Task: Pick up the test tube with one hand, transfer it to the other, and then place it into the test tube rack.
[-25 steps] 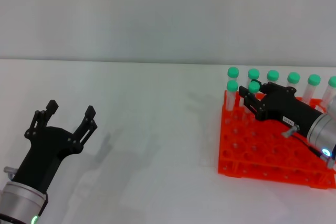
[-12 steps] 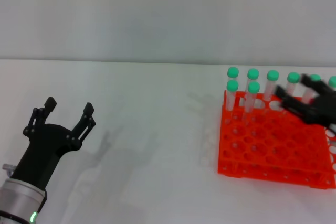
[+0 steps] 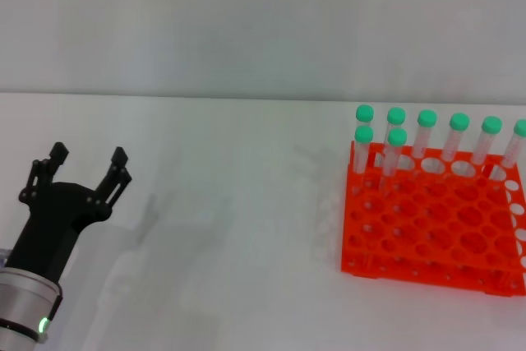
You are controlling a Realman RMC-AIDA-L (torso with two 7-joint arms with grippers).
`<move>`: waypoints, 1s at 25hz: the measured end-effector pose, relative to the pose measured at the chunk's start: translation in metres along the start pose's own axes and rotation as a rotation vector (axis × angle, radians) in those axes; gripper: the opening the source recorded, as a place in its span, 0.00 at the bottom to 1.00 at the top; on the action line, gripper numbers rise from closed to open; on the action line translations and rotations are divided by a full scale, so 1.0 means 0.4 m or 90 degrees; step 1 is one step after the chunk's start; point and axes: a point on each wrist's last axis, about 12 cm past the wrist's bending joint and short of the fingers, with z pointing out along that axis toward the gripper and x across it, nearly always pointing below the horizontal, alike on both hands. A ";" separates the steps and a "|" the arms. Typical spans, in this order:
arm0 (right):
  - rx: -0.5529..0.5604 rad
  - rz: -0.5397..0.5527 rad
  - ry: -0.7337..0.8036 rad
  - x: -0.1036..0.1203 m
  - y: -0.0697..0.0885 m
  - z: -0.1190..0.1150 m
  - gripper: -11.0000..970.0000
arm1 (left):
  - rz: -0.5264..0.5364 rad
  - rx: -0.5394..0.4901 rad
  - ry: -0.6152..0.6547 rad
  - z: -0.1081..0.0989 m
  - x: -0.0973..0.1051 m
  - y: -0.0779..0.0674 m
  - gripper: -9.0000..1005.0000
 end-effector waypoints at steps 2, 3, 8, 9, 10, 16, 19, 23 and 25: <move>0.030 -0.005 0.025 0.014 -0.012 -0.004 0.90 | -0.001 -0.007 0.001 0.001 0.000 0.003 0.89; 0.035 -0.005 0.033 0.018 -0.013 -0.005 0.90 | -0.001 -0.007 0.001 0.001 0.000 0.004 0.89; 0.040 -0.002 0.045 0.024 -0.011 0.000 0.90 | -0.002 -0.016 0.001 0.001 0.000 0.009 0.89; 0.039 -0.001 0.046 0.025 -0.010 0.001 0.90 | -0.001 -0.018 0.001 0.000 0.000 0.011 0.89; 0.038 0.000 0.046 0.025 -0.008 0.002 0.90 | -0.001 -0.019 0.002 0.000 0.001 0.012 0.89; 0.040 0.003 0.052 0.029 -0.005 0.003 0.90 | -0.020 -0.023 0.001 -0.001 0.001 0.013 0.89; 0.042 0.008 0.055 0.033 -0.002 0.001 0.90 | -0.021 -0.023 0.001 0.000 0.001 0.013 0.89; 0.052 0.016 0.055 0.035 -0.004 0.000 0.90 | -0.020 -0.022 0.000 0.004 -0.001 0.013 0.89; 0.053 0.017 0.056 0.035 -0.003 0.000 0.90 | -0.020 -0.021 0.001 0.005 0.000 0.013 0.89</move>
